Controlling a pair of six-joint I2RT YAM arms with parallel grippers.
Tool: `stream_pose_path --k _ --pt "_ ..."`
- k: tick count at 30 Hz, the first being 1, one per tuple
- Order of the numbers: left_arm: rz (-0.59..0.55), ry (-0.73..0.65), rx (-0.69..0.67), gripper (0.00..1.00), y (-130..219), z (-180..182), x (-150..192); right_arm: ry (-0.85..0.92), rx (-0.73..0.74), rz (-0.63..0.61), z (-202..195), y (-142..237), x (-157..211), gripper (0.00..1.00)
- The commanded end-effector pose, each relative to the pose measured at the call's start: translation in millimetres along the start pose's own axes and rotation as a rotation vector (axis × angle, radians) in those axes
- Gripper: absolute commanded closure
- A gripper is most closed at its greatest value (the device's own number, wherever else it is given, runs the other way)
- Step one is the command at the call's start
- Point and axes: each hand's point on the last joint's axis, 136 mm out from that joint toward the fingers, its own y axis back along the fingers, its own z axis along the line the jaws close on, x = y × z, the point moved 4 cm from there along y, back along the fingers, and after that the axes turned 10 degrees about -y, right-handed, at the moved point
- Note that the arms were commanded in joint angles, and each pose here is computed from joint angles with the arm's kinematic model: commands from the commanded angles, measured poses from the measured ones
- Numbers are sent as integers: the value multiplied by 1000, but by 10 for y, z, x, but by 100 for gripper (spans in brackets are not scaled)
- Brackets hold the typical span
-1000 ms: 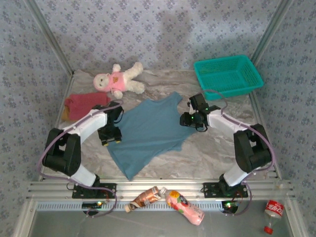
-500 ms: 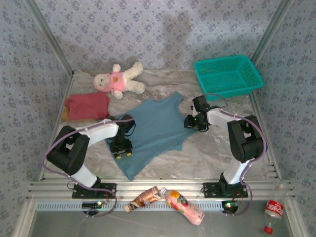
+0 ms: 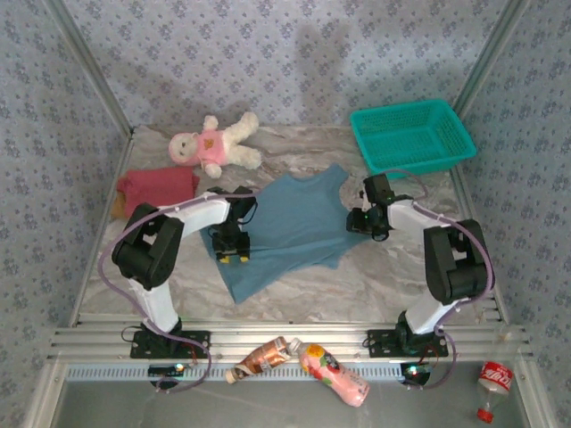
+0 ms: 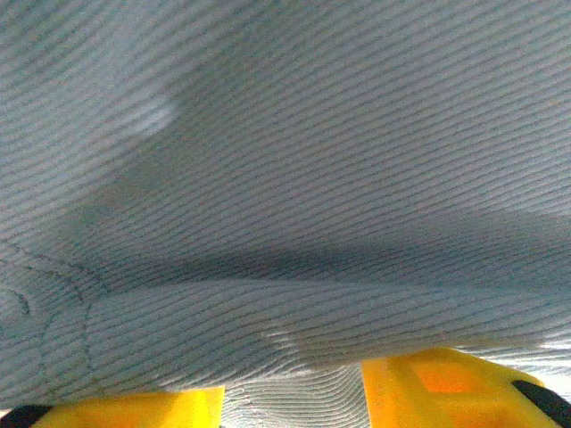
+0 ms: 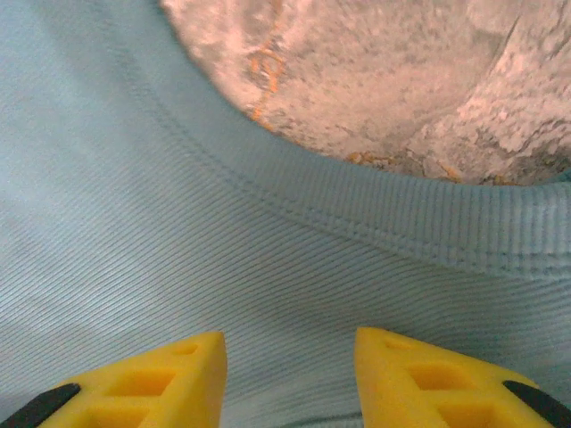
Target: Fold and stack the tank tops
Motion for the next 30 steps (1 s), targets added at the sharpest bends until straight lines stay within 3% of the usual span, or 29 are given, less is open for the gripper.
stream_pose_path --k 1,7,13,17,23,30 --pt "-24 -37 -30 55 50 -11 -62 132 -81 -43 191 225 4 55" --pt "-37 79 5 53 268 -41 333 297 -212 44 534 419 506 54" --pt "-7 161 41 51 238 -261 814 98 -71 189 399 306 994 54" --pt "-5 221 35 51 49 -263 1009 30 -35 190 394 254 1107 53" --pt "-46 267 13 50 -142 -165 1058 34 3 215 468 119 1209 52" --pt "-89 270 55 51 -138 -204 1018 33 37 207 442 12 1204 54"
